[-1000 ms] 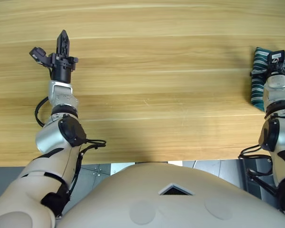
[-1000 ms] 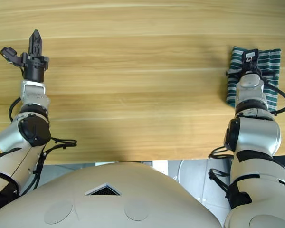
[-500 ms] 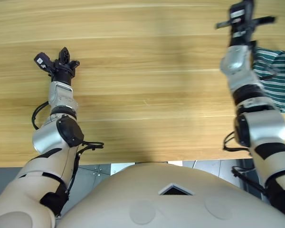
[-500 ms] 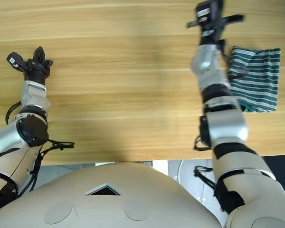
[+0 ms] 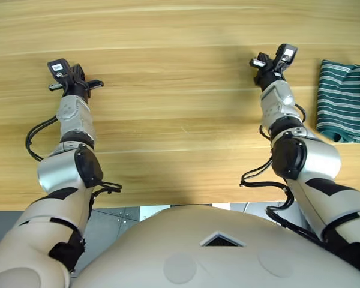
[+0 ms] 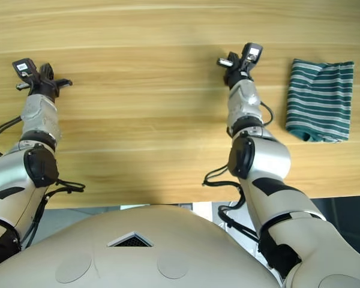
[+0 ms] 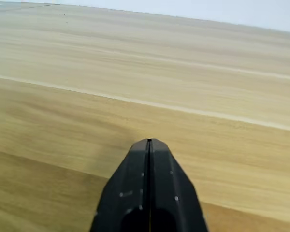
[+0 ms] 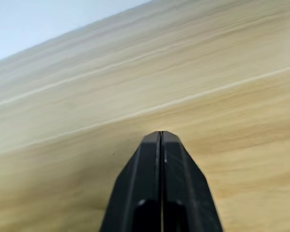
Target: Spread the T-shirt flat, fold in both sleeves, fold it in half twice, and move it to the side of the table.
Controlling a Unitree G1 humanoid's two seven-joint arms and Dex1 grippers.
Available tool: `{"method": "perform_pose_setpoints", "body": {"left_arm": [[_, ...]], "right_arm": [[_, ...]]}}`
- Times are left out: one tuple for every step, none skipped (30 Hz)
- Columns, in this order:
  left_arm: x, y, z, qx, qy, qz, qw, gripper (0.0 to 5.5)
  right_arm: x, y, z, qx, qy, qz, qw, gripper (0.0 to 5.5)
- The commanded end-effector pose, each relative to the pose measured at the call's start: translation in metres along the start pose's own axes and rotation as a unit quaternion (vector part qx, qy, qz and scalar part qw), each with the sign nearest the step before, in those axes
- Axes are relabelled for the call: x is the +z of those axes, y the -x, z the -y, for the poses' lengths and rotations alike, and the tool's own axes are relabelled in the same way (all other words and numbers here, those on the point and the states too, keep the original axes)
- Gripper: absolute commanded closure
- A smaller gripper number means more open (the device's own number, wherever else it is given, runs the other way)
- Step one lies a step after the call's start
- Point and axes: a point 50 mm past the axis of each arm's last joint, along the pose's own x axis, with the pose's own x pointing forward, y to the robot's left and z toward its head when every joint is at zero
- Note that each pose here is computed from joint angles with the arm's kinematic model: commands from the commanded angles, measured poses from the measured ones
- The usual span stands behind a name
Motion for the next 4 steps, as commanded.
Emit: {"method": "perform_pose_setpoints", "body": {"left_arm": [[-0.0132,0.0043,-0.0013,0.016,-0.031,-0.032,0.999,5.5],[-0.0131,0.0044,-0.0017,0.018,-0.035,-0.032,0.999,5.5],[-0.0134,0.0044,-0.0021,0.021,-0.035,-0.033,0.999,5.5],[-0.0137,0.0044,-0.0026,0.023,-0.03,-0.036,0.999,5.5]], "right_arm": [[-0.0102,0.0031,0.0061,-0.036,0.08,-0.026,0.996,5.47],[-0.0099,0.003,0.0051,-0.037,0.088,-0.024,0.995,5.47],[-0.0102,0.003,0.0041,-0.039,0.097,-0.023,0.994,5.47],[-0.0105,0.0031,0.0036,-0.041,0.113,-0.023,0.992,5.47]]}}
